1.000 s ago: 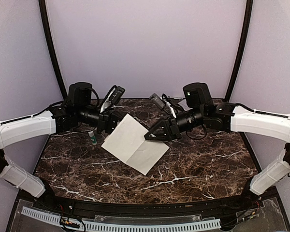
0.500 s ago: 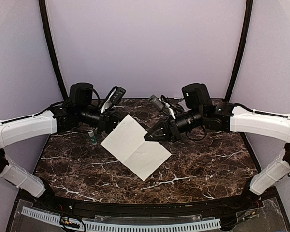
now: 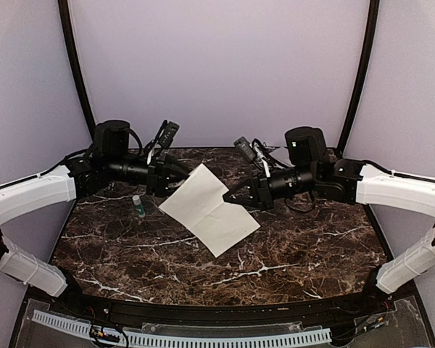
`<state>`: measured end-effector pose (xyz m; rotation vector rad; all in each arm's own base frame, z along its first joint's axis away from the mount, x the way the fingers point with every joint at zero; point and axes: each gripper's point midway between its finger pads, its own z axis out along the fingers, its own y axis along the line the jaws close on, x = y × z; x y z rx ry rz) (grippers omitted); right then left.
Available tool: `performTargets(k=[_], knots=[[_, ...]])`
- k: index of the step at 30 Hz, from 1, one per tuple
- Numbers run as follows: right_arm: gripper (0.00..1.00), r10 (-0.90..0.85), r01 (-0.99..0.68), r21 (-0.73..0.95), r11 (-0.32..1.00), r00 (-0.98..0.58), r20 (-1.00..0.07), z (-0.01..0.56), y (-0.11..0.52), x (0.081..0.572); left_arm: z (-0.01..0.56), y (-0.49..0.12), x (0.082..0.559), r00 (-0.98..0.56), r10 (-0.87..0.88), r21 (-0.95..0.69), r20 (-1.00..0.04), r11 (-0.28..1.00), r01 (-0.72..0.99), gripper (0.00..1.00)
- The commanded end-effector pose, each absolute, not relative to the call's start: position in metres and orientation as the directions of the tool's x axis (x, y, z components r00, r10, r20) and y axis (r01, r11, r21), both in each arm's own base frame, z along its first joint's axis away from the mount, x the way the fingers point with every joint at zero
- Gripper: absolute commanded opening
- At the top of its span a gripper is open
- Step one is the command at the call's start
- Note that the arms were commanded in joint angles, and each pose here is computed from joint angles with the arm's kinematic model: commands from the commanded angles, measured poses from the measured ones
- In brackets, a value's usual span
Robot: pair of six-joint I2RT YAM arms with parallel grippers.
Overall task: Place the letter into the envelope and seal it
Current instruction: Fold the letter.
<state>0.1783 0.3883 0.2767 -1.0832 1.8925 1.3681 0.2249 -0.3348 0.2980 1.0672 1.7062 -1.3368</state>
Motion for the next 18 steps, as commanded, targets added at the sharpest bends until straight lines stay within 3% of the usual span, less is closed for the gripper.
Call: performTargets(k=[1, 6, 13, 18], knots=[[0.00, -0.101, -0.856, 0.460, 0.233, -0.492, -0.865, 0.302, 0.376, 0.200, 0.337, -0.302, 0.251, -0.301, 0.048, -0.272, -0.953, 0.308, 0.912, 0.67], [0.00, -0.043, -0.850, 0.460, 0.257, -0.486, -0.873, 0.306, 0.369, 0.204, 0.362, -0.281, 0.251, -0.228, -0.040, -0.226, -0.973, 0.387, 0.894, 0.80], [0.00, -0.144, -0.875, 0.460, 0.152, -0.480, -0.865, 0.303, 0.383, 0.187, 0.363, -0.305, 0.224, -0.269, 0.016, -0.264, -0.963, 0.139, 0.954, 0.85], [0.00, -0.218, -0.879, 0.476, 0.041, -0.473, -0.854, 0.300, 0.393, 0.161, 0.345, -0.334, 0.217, -0.281, 0.148, -0.276, -0.948, 0.051, 0.960, 0.85]])
